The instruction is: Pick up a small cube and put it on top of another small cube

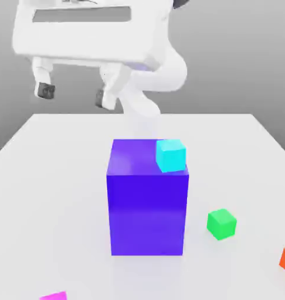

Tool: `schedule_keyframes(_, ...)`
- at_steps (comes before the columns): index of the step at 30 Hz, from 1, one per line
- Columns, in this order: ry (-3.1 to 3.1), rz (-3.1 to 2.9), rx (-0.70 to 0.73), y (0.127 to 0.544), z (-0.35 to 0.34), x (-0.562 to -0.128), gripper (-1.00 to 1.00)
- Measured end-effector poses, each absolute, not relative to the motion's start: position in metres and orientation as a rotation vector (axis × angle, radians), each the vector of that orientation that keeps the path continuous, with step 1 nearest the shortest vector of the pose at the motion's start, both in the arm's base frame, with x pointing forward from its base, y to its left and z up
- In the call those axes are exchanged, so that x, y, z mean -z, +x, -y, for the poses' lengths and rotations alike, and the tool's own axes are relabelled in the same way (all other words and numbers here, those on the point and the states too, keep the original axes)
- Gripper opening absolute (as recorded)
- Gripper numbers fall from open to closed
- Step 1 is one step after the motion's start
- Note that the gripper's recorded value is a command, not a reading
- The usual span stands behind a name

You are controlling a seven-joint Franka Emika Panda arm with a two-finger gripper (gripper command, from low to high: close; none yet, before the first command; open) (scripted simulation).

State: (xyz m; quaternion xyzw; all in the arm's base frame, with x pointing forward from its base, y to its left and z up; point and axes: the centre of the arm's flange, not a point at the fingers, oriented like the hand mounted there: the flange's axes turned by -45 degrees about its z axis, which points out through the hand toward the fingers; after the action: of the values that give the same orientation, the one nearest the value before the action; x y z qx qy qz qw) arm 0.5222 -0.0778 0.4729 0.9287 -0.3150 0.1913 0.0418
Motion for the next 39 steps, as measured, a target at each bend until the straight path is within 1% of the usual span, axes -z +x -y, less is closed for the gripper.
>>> schedule_keyframes(8, 2.733, 1.375, -0.316, 0.546, 0.127, -0.34, 0.0)
schedule_keyframes(16, 2.577, 1.778, -0.042, 0.54, 0.155, -0.211, 0.0)
schedule_keyframes(20, 2.548, 1.838, -0.003, 0.538, 0.158, -0.149, 0.0)
schedule_keyframes(21, 2.548, 1.839, -0.002, 0.537, 0.158, -0.136, -1.0)
schedule_keyframes(26, 2.549, 1.84, -0.005, 0.538, 0.158, -0.136, -1.0)
schedule_keyframes(27, 2.548, 1.84, -0.004, 0.537, 0.158, -0.129, -1.0)
schedule_keyframes(28, 2.547, 1.841, -0.003, 0.537, 0.158, -0.134, -1.0)
schedule_keyframes(31, 2.547, 1.842, -0.003, 0.538, 0.158, -0.171, -1.0)
schedule_keyframes(33, 2.575, 1.838, -0.048, 0.543, 0.153, -0.203, -1.0)
schedule_keyframes(36, 2.664, 1.786, -0.101, 0.545, 0.095, -0.24, -1.0)
schedule_keyframes(39, 2.754, 1.713, -0.143, 0.535, 0.028, -0.269, -1.0)
